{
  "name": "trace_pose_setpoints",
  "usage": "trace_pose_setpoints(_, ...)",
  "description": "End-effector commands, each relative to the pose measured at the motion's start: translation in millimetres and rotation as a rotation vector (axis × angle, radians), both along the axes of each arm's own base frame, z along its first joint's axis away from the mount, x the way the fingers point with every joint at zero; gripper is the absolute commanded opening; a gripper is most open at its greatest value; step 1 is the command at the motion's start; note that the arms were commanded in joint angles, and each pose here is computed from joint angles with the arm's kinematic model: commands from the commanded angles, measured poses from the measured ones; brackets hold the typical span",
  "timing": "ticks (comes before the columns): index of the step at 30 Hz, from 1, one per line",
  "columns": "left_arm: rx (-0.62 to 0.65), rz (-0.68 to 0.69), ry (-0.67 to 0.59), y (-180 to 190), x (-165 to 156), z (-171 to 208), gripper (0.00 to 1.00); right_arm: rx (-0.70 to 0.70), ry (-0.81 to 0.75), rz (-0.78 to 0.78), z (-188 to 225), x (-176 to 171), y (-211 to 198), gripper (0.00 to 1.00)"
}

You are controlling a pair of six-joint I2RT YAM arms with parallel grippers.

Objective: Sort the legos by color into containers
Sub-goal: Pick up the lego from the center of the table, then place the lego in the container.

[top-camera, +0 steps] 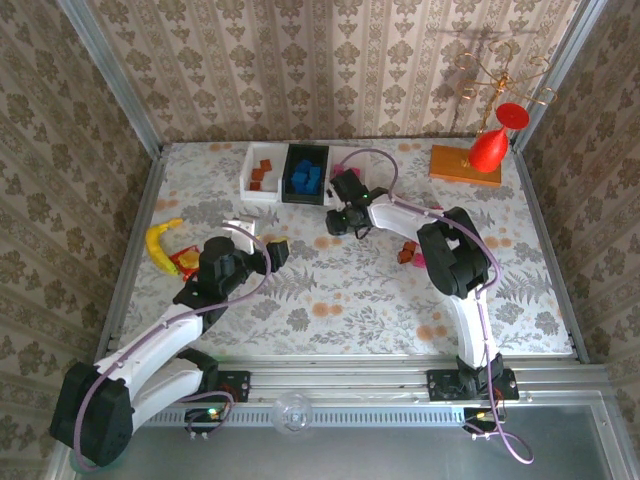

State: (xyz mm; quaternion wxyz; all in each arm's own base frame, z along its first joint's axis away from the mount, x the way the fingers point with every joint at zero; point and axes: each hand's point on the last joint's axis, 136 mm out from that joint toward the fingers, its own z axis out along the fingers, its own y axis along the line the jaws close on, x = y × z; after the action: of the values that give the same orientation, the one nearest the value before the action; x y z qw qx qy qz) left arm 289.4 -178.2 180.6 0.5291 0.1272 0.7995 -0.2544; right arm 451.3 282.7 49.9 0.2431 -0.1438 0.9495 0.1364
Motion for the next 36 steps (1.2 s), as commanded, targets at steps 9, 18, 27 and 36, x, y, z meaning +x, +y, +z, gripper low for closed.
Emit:
trace_pose_setpoints(9,-0.007,0.057,0.019,10,2,0,0.78,0.275,-0.266,-0.116,99,82,51,0.29)
trace_pose_setpoints(18,-0.017,0.024,0.017,5,0,1,0.78,0.285,-0.38,-0.214,104,144,63,0.3)
trace_pose_setpoints(27,-0.041,-0.01,0.034,-4,0,-2,0.77,0.251,-0.403,-0.212,109,162,66,0.41)
trace_pose_setpoints(36,-0.064,-0.131,0.021,-29,-7,1,0.78,0.209,-0.414,-0.124,140,133,54,0.7)
